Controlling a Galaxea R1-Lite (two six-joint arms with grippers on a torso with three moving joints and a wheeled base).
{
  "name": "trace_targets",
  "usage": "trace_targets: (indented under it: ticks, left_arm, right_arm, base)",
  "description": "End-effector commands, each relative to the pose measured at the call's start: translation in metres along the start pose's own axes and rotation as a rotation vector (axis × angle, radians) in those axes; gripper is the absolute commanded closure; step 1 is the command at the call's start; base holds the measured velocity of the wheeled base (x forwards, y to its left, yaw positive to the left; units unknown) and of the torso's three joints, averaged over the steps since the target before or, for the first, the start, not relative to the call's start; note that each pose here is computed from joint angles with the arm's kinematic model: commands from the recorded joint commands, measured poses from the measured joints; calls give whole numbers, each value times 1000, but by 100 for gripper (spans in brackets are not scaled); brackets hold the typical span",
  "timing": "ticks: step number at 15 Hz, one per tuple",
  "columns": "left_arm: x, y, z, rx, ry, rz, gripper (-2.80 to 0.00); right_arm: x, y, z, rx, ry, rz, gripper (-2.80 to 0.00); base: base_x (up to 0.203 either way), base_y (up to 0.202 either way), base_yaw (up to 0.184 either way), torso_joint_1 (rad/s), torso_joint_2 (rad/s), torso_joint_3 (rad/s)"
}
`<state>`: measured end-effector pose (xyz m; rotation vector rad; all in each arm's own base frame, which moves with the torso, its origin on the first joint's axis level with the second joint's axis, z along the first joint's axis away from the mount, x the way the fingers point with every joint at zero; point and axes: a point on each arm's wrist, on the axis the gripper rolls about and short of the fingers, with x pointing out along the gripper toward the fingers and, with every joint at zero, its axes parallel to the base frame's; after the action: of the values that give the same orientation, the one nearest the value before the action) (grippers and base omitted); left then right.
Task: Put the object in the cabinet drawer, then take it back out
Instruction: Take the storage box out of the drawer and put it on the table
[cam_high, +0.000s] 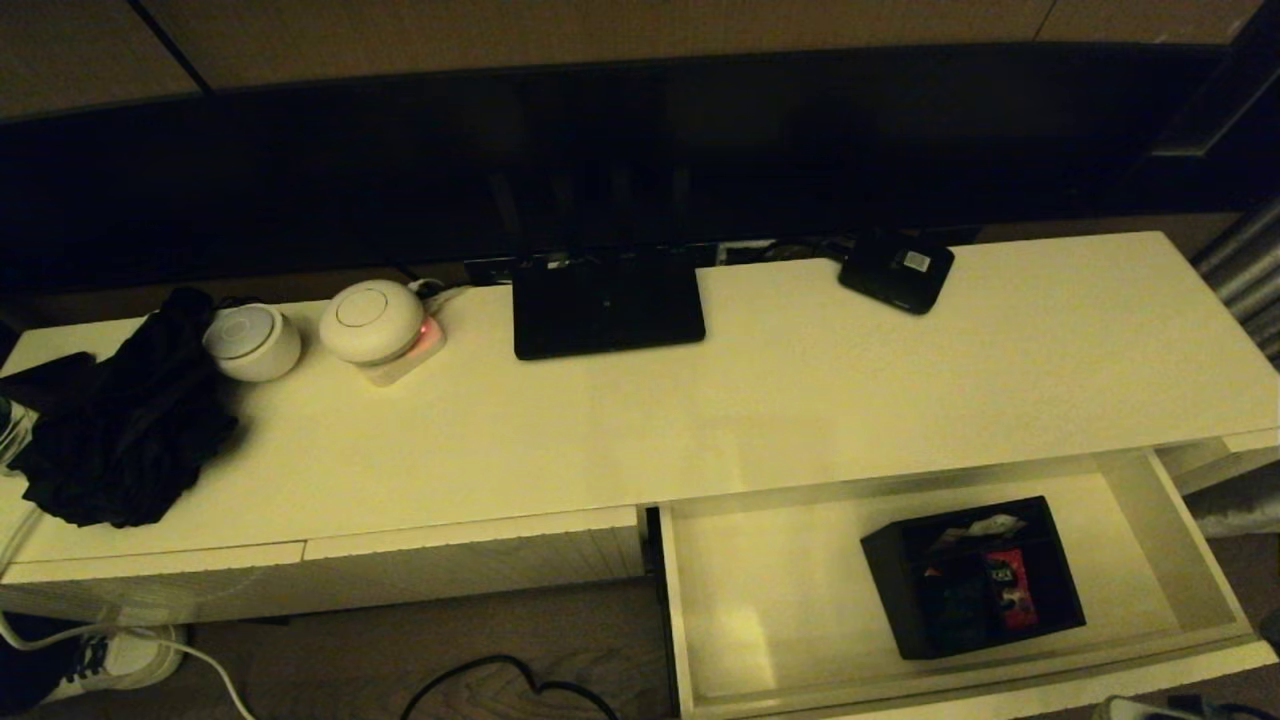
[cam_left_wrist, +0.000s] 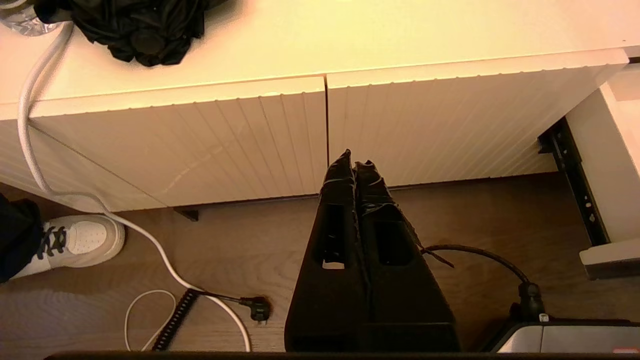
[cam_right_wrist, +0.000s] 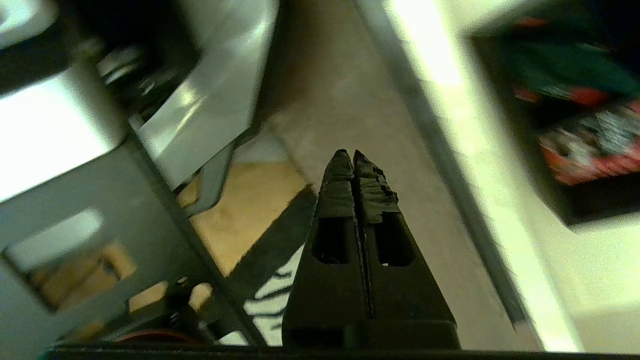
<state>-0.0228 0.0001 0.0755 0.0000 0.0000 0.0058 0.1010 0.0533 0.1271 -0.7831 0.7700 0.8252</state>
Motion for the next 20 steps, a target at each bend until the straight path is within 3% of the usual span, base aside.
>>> trace_targets:
  ticks: [1,4,10,20]
  left_arm:
    - [0,0,-1,0,3,0,0]
    - [0,0,-1,0,3,0,0]
    - [0,0,-1,0,3,0,0]
    - [0,0,-1,0,3,0,0]
  right_arm:
    - [14,6,0,-77,58,81,0]
    - [24,8,-4,-144,107,128,0]
    - [59,1,-1,-171,142,143,0]
    - [102,-26,19,-170,74,-89,0]
  base:
    - [0,0,0,0,0,0]
    - [0,0,0,0,0,0]
    - [0,0,0,0,0,0]
    - [0,0,0,0,0,0]
